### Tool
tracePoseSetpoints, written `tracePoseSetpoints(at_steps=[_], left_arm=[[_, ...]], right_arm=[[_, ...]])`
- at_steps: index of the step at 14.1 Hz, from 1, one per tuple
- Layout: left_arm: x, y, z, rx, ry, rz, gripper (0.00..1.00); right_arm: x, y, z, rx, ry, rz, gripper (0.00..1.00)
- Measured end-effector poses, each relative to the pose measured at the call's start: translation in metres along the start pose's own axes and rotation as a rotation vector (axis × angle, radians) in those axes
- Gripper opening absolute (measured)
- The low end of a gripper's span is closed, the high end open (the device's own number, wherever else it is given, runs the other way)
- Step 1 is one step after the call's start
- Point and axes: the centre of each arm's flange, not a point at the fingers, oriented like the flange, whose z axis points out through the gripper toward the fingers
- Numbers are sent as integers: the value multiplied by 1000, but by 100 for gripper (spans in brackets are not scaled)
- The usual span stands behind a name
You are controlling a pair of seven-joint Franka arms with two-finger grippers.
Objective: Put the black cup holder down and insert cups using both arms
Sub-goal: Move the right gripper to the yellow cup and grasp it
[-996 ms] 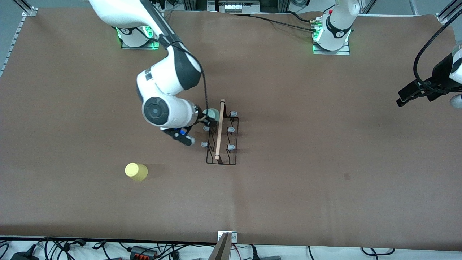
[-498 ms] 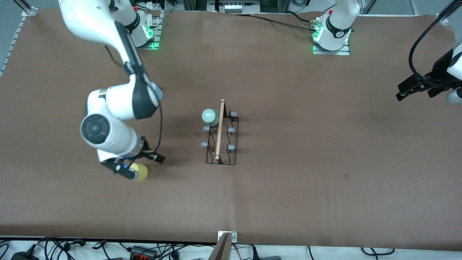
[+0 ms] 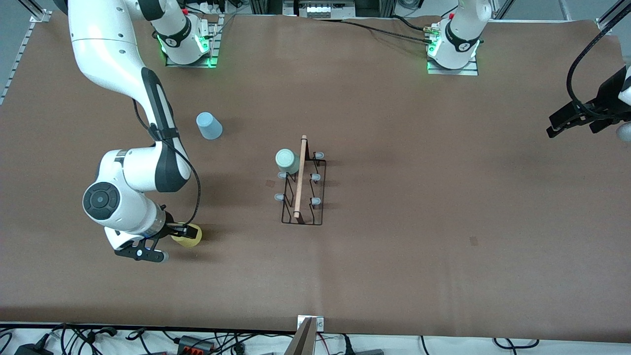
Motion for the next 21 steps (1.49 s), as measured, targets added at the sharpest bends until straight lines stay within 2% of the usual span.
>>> tracePoseSetpoints(at_steps=[5, 10, 11, 13, 14, 18, 21], left_arm=[[0, 1, 0, 0, -1, 3, 100], [-2, 4, 2, 1, -16, 14, 100], [-4, 3, 3, 3, -30, 13, 100], [-4, 1, 3, 4, -39, 11, 100], [-4, 0, 4, 4, -40, 8, 100], [-3, -9, 5, 4, -41, -6, 100], [-1, -12, 9, -12, -49, -16, 100]], right_arm=[[0, -1, 30, -12, 5, -62, 100], [1, 8, 42, -21, -9, -70, 98], [2, 13, 42, -21, -9, -79, 93], [5, 21, 42, -21, -10, -97, 70], [5, 21, 41, -19, -7, -102, 65], [1, 3, 28, -13, -36, -130, 65], [-1, -35, -47, 9, -49, -183, 65]])
